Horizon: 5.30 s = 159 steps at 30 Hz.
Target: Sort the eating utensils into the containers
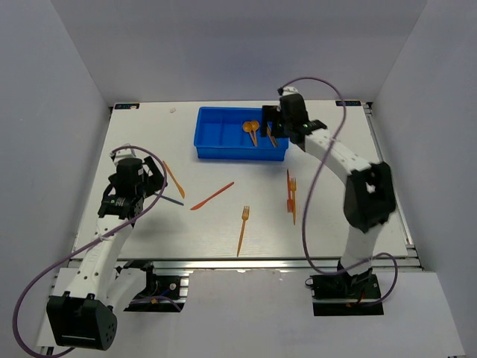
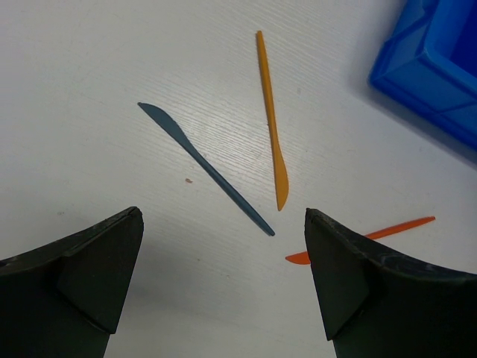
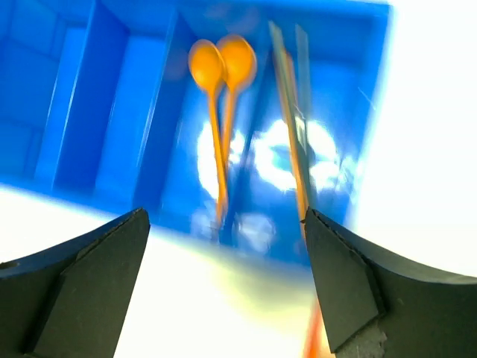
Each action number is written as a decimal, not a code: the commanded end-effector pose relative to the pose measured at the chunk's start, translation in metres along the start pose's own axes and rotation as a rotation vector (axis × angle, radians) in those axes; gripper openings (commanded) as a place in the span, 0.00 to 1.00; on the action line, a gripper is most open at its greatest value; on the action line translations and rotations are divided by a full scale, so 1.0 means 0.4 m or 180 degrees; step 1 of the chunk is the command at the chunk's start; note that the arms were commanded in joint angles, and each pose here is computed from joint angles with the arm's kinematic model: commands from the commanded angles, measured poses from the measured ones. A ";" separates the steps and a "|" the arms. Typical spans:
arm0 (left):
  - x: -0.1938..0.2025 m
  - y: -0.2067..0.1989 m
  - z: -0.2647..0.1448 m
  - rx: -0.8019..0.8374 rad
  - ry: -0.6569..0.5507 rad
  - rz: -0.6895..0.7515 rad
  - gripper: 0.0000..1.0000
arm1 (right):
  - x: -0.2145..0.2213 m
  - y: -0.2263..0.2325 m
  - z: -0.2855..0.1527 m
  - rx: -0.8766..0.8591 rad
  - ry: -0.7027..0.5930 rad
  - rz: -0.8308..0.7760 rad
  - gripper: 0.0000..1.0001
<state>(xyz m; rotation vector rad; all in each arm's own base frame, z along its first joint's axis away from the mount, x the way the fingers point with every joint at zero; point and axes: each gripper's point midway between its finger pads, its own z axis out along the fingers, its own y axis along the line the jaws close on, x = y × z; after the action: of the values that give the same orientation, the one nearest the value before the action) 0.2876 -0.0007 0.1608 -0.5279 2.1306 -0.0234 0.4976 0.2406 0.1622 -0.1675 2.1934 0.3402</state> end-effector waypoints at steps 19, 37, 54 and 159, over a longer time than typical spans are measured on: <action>-0.027 0.092 -0.033 -0.1153 0.0110 -0.0950 0.98 | 0.302 -0.007 -0.379 -0.0294 -0.0388 0.0468 0.89; 0.075 -0.235 -0.041 0.0559 0.0388 0.0490 0.98 | 0.355 -0.087 -0.405 0.0760 -0.0088 0.0484 0.89; 0.530 -0.582 -0.098 0.1169 0.0906 0.1242 0.78 | 0.396 -0.134 -0.481 0.0679 0.0206 0.0426 0.87; -0.215 -0.540 -0.028 0.1244 -0.0419 -0.0096 0.98 | 0.473 -0.166 -0.257 0.0982 0.0835 0.0102 0.44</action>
<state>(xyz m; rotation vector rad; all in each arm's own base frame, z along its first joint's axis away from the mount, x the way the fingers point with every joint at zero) 0.4172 -0.1739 0.3438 -0.3002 1.7616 -0.4739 0.3049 0.1480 0.0398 -0.0408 2.5361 0.0180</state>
